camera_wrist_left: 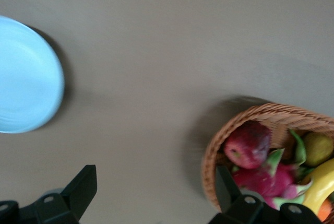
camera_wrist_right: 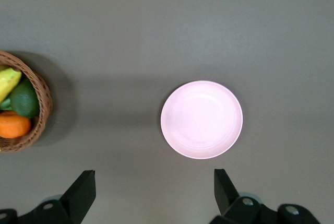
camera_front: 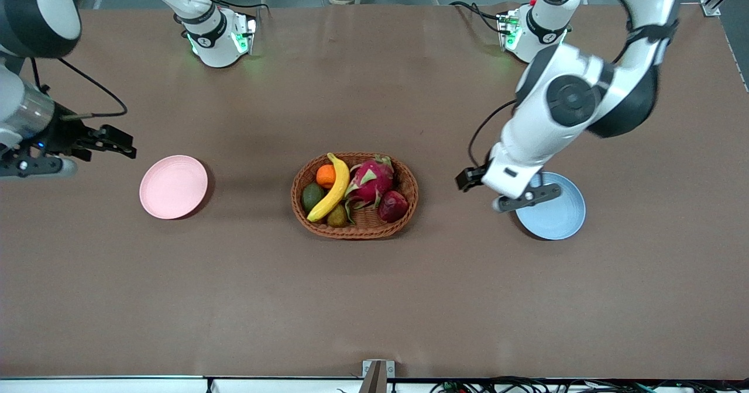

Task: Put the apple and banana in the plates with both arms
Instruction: 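Lower the left gripper to the red apple while the right gripper lowers to the banana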

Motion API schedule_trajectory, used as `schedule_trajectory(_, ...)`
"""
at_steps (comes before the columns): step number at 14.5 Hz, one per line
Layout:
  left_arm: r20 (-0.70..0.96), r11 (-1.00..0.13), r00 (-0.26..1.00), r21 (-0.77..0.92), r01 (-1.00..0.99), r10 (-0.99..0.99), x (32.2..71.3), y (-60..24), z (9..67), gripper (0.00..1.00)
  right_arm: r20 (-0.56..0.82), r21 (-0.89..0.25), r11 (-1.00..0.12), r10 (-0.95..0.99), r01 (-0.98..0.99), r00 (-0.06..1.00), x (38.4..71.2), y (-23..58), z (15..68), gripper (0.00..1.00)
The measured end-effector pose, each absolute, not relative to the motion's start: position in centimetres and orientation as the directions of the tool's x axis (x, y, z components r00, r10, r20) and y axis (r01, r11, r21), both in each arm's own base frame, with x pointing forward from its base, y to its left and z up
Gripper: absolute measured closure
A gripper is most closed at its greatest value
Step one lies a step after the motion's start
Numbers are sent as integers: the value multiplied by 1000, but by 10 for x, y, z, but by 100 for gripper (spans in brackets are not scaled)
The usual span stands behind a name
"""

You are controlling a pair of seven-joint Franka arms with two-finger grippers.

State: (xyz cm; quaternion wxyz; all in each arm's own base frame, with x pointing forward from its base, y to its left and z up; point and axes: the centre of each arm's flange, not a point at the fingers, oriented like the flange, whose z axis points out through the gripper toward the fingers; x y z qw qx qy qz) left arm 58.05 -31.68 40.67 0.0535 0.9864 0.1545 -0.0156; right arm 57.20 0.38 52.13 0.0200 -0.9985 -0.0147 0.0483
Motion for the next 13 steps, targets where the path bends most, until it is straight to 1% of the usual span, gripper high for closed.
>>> schedule_trajectory(3, -61, -889, 901, 147, 433, 429, 573, -366, 361, 0, -143, -46, -996, -71, -78, 987, 581, 38, 494, 0)
schedule_trajectory(5, -80, -848, 865, 170, 502, 495, 567, -392, 331, 0, -128, -54, -991, -111, -119, 985, 588, 83, 478, 0)
schedule_trajectory(7, -99, -813, 832, 181, 554, 545, 562, -408, 307, 0, -113, -74, -990, -111, -119, 987, 596, 119, 458, 0)
schedule_trajectory(9, -115, -767, 791, 197, 610, 600, 560, -419, 292, 0, -136, -100, -977, -172, -186, 976, 601, 152, 432, 0)
schedule_trajectory(13, -152, -677, 711, 222, 702, 687, 549, -444, 265, 0, -185, -53, -924, -364, -379, 913, 608, 225, 388, 0)
